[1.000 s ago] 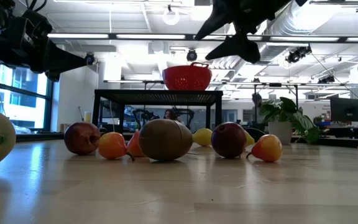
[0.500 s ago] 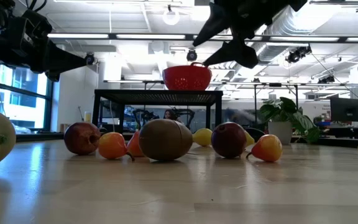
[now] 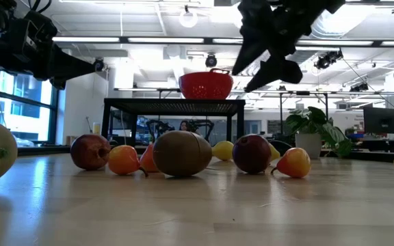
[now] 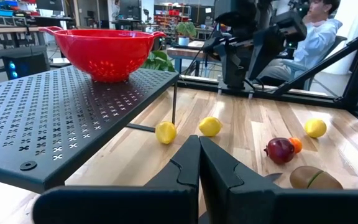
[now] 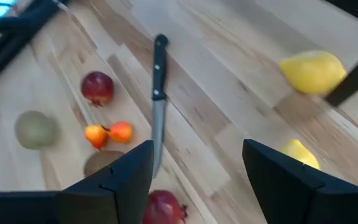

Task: Pick & Place Fruit
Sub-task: Put the middle lemon into the colander on the shelf on the shelf

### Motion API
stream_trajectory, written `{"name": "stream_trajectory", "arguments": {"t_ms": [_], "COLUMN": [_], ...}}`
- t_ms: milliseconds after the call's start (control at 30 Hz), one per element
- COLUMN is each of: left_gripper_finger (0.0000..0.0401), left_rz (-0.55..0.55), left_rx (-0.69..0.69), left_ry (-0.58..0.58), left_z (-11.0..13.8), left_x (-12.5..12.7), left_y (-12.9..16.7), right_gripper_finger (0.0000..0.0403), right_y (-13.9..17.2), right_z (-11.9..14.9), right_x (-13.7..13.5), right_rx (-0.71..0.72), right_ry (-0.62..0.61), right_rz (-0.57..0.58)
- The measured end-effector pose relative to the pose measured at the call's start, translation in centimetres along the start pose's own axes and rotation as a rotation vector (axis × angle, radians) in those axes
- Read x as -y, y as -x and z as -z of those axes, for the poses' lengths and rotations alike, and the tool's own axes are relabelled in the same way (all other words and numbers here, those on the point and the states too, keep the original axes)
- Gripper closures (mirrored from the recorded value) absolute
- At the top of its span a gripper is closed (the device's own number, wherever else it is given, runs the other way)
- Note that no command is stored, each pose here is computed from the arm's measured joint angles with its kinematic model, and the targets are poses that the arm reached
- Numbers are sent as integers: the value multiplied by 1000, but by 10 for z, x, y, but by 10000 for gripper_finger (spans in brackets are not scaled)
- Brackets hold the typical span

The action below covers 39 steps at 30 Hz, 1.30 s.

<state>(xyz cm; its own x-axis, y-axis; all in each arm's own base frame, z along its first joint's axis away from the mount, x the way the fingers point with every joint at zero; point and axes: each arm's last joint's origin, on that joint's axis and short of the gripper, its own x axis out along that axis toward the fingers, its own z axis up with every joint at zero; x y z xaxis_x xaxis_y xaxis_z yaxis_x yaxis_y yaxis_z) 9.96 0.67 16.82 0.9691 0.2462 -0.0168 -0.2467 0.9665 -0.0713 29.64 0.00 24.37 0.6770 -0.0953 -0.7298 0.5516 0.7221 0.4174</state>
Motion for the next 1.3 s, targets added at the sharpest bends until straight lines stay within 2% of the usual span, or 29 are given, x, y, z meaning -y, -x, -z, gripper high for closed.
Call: {"name": "stream_trajectory", "arguments": {"t_ms": [233, 367, 933, 1300], "left_gripper_finger": [401, 401, 401, 401], "left_rz": [-1, -2, -2, -2], "left_rx": [0, 0, 0, 0], "left_ry": [0, 0, 0, 0], "left_z": [0, 0, 0, 0], "left_x": [0, 0, 0, 0], "left_y": [0, 0, 0, 0], "right_gripper_finger": [163, 163, 163, 163], "right_y": [0, 0, 2, 3], "right_z": [1, -1, -14, -16], "right_x": [3, 1, -11, -13], "right_rx": [19, 34, 170, 193], "right_ry": [37, 65, 41, 36], "right_rz": [63, 40, -84, -106]}}
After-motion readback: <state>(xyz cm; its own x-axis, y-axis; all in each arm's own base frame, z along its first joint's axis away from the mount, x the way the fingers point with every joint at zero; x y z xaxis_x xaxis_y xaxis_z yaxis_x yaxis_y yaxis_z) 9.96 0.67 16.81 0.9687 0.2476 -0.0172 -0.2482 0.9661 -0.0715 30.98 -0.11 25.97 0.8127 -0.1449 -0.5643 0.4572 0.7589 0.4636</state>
